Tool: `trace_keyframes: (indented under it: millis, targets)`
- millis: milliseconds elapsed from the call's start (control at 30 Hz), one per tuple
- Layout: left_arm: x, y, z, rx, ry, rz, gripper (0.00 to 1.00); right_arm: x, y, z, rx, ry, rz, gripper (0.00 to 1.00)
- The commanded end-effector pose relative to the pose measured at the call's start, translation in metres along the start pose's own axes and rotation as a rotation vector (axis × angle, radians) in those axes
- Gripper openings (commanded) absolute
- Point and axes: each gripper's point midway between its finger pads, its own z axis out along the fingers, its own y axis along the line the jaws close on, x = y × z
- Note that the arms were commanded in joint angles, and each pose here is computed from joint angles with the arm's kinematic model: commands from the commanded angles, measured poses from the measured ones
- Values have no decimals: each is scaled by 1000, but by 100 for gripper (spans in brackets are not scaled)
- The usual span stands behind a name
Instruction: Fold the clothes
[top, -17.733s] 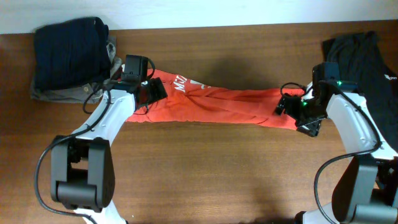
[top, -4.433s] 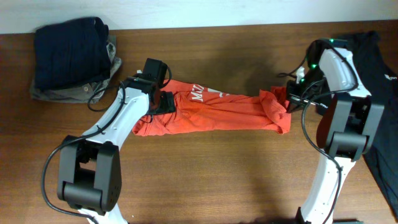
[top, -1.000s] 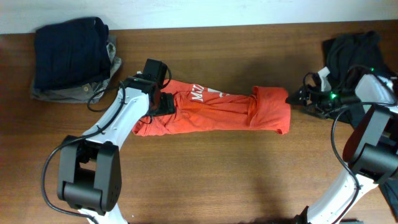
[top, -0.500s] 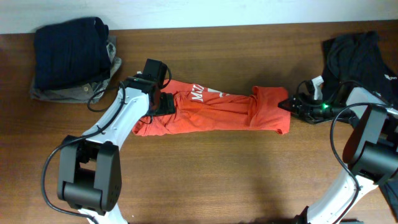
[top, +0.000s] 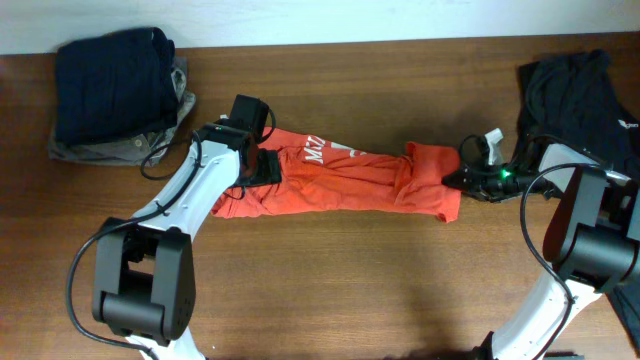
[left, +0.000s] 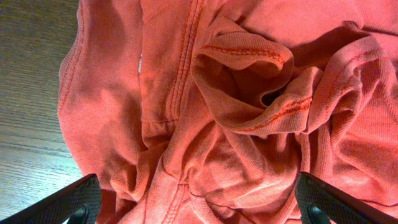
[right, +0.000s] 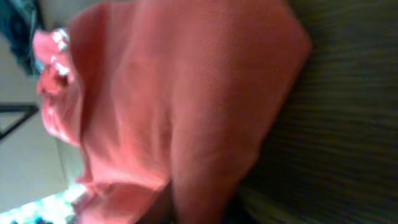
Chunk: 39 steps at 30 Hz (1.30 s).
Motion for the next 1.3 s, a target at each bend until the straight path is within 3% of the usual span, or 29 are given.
trace_keyframes:
  millis: [0,67,233,600,933,1267]
  targets:
    - [0,0,-3,4,-4,6,99,3,-16,3,80,20,58,10]
    - [0,1,-3,4,-4,6,99,-2,-18,-1,103,14,70,4]
    - [0,1,-3,4,-4,6,99,-21,-10,-22,118,-1,77,4]
    - [-2,0,-3,7,-12,5,99,-39,-1,-80,531,107,26,4]
    - [-2,0,-3,7,-11,5,99,-19,23,-57,851,261,-125,4]
    - [-2,0,-3,7,-11,5,99,-8,44,-45,1101,310,-238,4]
